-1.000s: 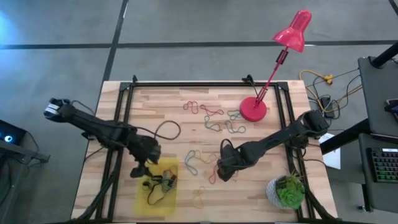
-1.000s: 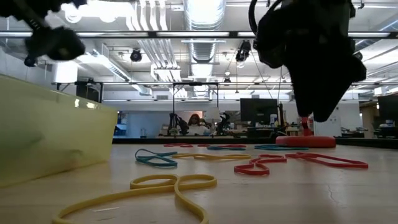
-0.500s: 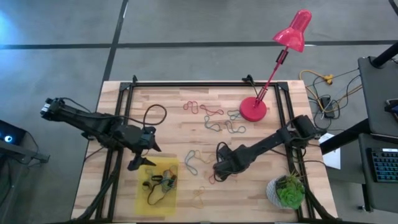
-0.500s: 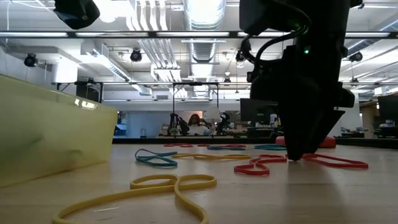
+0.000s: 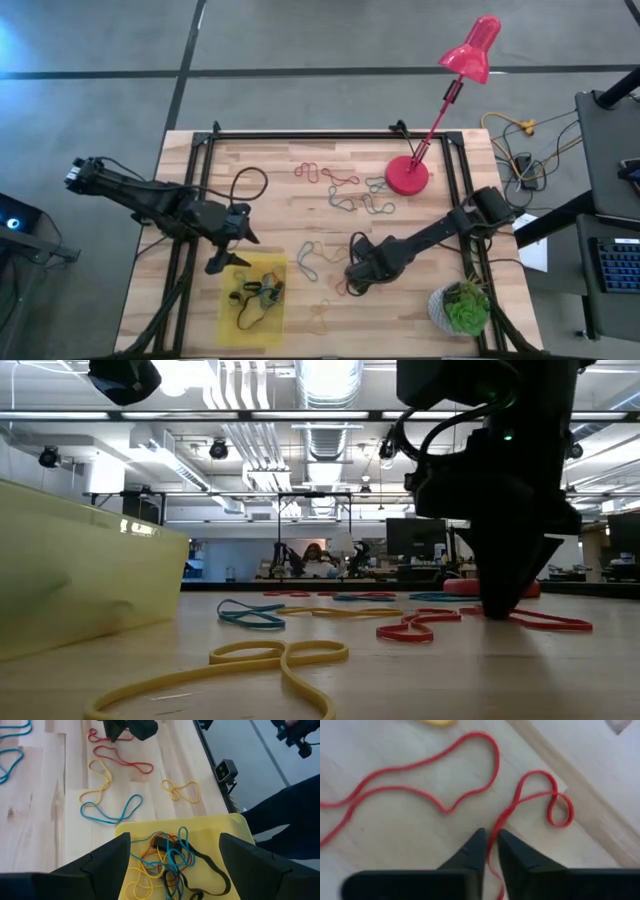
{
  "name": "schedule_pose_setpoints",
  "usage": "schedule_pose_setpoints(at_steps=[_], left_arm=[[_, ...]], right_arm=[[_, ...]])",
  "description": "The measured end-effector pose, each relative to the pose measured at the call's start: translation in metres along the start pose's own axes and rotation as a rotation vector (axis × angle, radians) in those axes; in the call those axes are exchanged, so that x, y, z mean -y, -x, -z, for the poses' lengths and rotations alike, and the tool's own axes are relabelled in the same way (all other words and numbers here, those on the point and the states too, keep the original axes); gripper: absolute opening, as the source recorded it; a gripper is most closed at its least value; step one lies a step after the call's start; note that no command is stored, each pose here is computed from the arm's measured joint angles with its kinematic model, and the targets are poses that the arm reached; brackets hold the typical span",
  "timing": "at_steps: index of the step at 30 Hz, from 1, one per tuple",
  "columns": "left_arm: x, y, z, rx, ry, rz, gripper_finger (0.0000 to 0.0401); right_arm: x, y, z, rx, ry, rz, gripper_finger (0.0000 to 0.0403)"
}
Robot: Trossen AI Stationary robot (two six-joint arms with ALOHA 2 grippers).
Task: Pick and place rubber bands into bin
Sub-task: Put the red rubber band into the bin
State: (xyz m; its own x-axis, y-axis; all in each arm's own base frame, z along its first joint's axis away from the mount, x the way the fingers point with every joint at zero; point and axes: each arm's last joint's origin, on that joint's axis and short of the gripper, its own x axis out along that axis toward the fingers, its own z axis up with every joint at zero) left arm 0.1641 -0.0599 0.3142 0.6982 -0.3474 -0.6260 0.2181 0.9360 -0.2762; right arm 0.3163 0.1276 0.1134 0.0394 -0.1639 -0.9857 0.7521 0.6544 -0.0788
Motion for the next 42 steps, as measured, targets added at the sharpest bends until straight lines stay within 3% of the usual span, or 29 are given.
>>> schedule_pose_setpoints(at_steps=[2,6,11,15,19,21,25,29,36,39,42], left_arm=[[0.001,0.003,-0.003,0.013,-0.001,0.005,0.0287],[0.004,0.010,-0.009,0.023,-0.003,0.008,0.0287],[0.001,0.011,0.000,-0.050,-0.004,-0.017,0.0287],[-0.002,0.009,0.009,-0.135,0.006,-0.041,0.0287],[-0.004,0.007,0.014,-0.184,0.020,-0.056,0.0287],[-0.003,0.006,0.014,-0.184,0.044,-0.057,0.0287],[-0.003,0.007,0.015,-0.197,0.123,-0.043,0.0287],[-0.001,0.011,0.016,-0.208,0.182,0.006,0.0287],[0.002,0.025,0.015,-0.156,0.176,0.054,0.0287],[0.002,0.028,0.016,-0.145,0.171,0.058,0.0287],[0.002,0.028,0.016,-0.143,0.170,0.058,0.0287]], right_arm=[[0.000,0.000,0.001,-0.032,0.015,-0.012,0.0017],[0.001,0.015,0.002,-0.099,0.052,-0.054,0.0009],[0.006,0.066,0.003,0.037,-0.029,-0.105,0.0008],[0.005,0.115,-0.011,0.172,-0.068,-0.282,0.0008],[-0.016,0.161,-0.041,0.334,-0.073,-0.615,0.0008],[-0.026,0.176,-0.059,0.417,-0.047,-0.718,0.0008],[-0.050,0.161,-0.092,0.394,0.057,-0.716,0.0008],[-0.076,0.157,-0.122,0.321,0.111,-0.824,0.0008],[-0.135,0.120,-0.151,0.228,0.263,-0.927,0.0009],[-0.145,0.126,-0.166,0.213,0.289,-1.028,0.0009],[-0.149,0.114,-0.172,0.147,0.274,-0.995,0.0010]])
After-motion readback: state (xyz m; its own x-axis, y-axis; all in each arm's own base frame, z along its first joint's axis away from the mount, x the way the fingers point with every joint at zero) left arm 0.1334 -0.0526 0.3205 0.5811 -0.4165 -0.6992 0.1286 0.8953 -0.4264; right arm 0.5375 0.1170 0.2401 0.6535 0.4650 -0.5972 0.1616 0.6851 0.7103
